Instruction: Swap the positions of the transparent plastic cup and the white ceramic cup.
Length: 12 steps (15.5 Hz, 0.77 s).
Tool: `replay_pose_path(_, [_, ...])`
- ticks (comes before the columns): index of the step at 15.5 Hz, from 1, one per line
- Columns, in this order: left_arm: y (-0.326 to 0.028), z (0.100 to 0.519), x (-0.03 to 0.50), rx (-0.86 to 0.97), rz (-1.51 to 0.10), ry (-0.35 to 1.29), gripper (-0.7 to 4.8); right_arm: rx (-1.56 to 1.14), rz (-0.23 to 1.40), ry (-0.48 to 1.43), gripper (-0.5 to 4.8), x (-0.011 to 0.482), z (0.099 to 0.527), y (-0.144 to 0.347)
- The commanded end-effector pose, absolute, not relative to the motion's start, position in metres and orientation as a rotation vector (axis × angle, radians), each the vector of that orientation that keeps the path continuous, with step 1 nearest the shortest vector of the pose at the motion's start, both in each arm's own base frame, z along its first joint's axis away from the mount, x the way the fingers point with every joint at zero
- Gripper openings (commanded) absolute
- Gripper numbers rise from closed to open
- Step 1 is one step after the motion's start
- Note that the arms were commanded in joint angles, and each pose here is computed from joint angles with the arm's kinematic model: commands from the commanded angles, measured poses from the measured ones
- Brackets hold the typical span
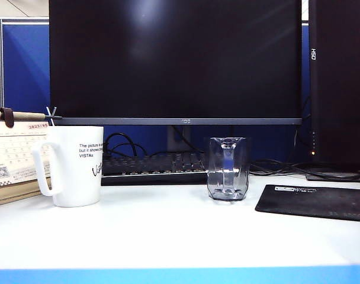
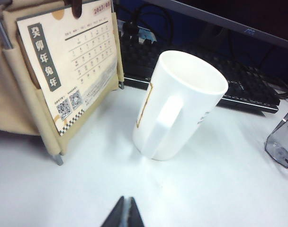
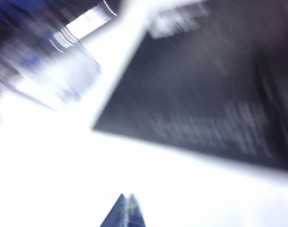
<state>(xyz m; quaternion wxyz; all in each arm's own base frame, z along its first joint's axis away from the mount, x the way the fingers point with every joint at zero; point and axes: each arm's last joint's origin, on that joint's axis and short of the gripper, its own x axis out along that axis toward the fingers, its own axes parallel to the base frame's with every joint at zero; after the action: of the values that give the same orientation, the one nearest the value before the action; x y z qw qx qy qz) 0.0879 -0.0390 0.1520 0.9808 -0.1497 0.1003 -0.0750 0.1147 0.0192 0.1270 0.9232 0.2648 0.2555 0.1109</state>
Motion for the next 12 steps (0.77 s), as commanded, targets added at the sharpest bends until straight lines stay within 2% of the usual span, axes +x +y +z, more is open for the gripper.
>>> replay_pose_path(1, [-0.0405, 0.1498, 0.0878, -0.304, -0.199, 0.22, -0.05, 0.549, 0.209, 0.634, -0.01, 0.1094, 0.1169, 0.0191])
replay_pose_path(12, [-0.0409, 0.1498, 0.0877, -0.298, -0.211, 0.223, -0.05, 0.568, 0.218, 0.633, -0.01, 0.1096, 0.1175, 0.0194])
